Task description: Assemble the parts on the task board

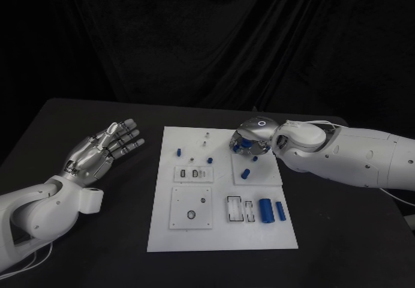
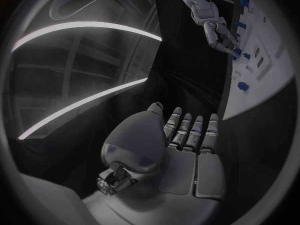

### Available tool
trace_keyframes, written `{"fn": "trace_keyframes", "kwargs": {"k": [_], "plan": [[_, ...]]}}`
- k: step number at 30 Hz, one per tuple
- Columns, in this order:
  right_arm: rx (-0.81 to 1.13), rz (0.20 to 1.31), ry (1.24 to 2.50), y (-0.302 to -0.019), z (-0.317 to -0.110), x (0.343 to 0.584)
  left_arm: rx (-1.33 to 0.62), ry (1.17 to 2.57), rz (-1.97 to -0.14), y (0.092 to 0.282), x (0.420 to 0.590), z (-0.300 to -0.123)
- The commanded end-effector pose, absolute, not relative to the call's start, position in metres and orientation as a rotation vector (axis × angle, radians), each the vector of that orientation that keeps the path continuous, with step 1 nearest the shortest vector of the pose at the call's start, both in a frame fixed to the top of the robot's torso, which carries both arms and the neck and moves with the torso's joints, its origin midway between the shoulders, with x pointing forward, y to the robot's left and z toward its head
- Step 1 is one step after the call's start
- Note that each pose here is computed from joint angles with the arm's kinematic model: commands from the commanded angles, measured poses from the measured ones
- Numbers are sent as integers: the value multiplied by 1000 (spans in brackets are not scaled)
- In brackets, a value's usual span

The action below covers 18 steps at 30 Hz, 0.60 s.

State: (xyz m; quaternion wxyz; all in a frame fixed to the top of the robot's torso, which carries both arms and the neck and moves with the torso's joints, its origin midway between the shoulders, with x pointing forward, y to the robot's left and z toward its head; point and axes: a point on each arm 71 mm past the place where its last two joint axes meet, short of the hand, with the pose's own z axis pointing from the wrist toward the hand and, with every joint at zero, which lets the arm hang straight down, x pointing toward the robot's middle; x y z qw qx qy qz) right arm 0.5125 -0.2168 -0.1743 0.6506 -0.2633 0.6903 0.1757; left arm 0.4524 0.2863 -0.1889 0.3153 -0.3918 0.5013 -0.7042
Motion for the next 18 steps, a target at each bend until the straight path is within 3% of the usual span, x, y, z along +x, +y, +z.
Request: {"fn": "trace_keyframes", "kwargs": {"k": [1,9,18], "plan": [[-593,376,1583,-219,-178,513,-984,1219,-1922,286,452,-182],[-592,389,1562,-220,-181,514,-985,1223,-1924,286,452,-182],[-581,463,1446,-214,-173,510,-987,1226,-1922,286,452,-183]]}}
